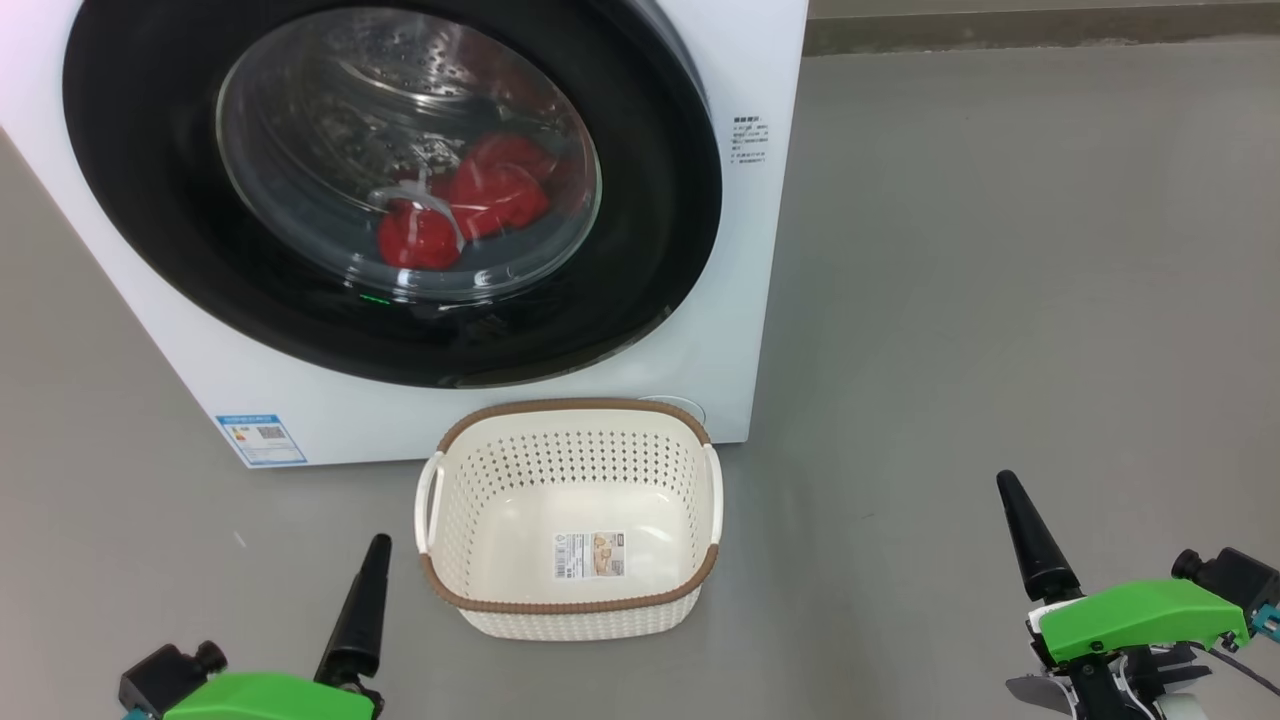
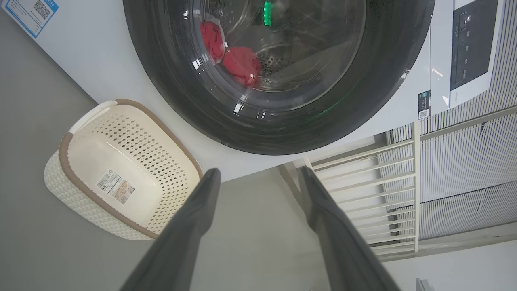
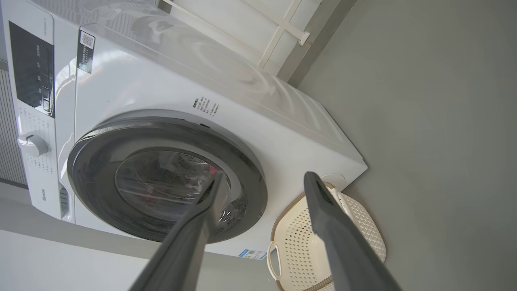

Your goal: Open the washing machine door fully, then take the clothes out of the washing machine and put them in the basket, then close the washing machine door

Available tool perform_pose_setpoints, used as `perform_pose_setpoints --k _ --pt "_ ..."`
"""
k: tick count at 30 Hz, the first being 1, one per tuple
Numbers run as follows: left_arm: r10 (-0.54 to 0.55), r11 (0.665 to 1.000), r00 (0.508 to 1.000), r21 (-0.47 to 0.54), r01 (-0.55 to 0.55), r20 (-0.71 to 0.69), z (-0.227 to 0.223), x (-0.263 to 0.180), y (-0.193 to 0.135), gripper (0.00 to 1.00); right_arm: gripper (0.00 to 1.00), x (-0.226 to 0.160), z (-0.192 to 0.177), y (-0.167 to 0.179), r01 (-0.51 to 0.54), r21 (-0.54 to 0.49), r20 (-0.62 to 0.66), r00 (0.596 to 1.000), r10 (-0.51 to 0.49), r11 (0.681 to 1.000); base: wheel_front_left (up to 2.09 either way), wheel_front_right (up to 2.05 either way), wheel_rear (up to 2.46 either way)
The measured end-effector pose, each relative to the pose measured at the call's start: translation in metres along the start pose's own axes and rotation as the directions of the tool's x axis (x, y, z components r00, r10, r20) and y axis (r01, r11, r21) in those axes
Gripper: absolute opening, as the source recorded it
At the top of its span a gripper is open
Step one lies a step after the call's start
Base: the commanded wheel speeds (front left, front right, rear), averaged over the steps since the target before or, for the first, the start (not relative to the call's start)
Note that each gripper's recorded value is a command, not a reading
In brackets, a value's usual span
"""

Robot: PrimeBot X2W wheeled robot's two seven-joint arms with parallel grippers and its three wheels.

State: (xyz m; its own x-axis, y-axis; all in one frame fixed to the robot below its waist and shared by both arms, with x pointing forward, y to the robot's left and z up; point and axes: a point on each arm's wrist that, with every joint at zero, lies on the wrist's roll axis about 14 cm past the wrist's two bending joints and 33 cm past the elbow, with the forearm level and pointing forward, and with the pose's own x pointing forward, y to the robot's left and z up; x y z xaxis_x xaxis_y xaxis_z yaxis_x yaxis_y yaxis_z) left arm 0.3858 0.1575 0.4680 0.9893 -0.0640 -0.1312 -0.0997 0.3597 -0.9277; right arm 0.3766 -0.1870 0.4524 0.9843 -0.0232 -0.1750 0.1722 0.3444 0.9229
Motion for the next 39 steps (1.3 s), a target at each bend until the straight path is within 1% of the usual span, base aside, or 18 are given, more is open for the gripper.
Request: perform_pose_setpoints --k 4,10,16,20,25,29,34,38,39 --pt "-0.001 0.998 1.0 0.055 0.001 -0.007 -0.003 0.002 -0.002 1.0 1.0 0.002 0.002 0.003 -0.007 -0.067 0.006 1.0 0.007 0.998 0.0 0.0 0.0" --pt "-0.021 0.989 1.0 0.143 0.021 -0.003 -0.003 0.007 -0.012 1.0 1.0 0.005 0.003 0.007 -0.019 -0.137 0.013 1.0 0.02 0.99 0.0 0.0 0.0" --pt "-0.034 0.969 0.999 0.243 0.035 -0.01 -0.007 0.01 -0.018 1.0 1.0 0.007 0.003 0.01 -0.025 -0.215 0.014 0.999 0.029 0.976 0.0 0.0 0.0" --pt "-0.034 0.953 0.999 0.3 0.036 -0.012 -0.009 0.011 -0.02 1.0 1.0 0.009 0.003 0.015 -0.036 -0.274 0.017 0.999 0.042 0.961 0.0 0.0 0.0" --pt "-0.056 0.933 0.998 0.356 0.057 -0.013 -0.011 0.015 -0.027 1.0 1.0 0.012 0.001 0.016 -0.039 -0.357 0.006 0.999 0.045 0.933 0.0 0.0 0.0" --pt "-0.056 0.914 0.998 0.402 0.057 -0.016 -0.013 0.017 -0.029 1.0 1.0 0.014 0.001 0.02 -0.049 -0.404 0.009 0.998 0.057 0.914 0.0 0.0 0.0" --pt "-0.063 0.888 0.998 0.456 0.064 -0.016 -0.016 0.02 -0.032 1.0 1.0 0.016 0.005 0.026 -0.062 -0.476 0.017 0.997 0.08 0.877 0.0 0.0 0.0" --pt "-0.077 0.863 0.997 0.5 0.078 -0.022 -0.018 0.023 -0.037 1.0 1.0 0.018 0.005 0.032 -0.077 -0.512 0.016 0.995 0.099 0.856 0.0 0.0 0.0" --pt "-0.082 0.856 0.996 0.51 0.082 -0.023 -0.019 0.023 -0.038 1.0 1.0 0.018 0.005 0.032 -0.079 -0.53 0.017 0.994 0.103 0.844 0.0 0.0 0.0"
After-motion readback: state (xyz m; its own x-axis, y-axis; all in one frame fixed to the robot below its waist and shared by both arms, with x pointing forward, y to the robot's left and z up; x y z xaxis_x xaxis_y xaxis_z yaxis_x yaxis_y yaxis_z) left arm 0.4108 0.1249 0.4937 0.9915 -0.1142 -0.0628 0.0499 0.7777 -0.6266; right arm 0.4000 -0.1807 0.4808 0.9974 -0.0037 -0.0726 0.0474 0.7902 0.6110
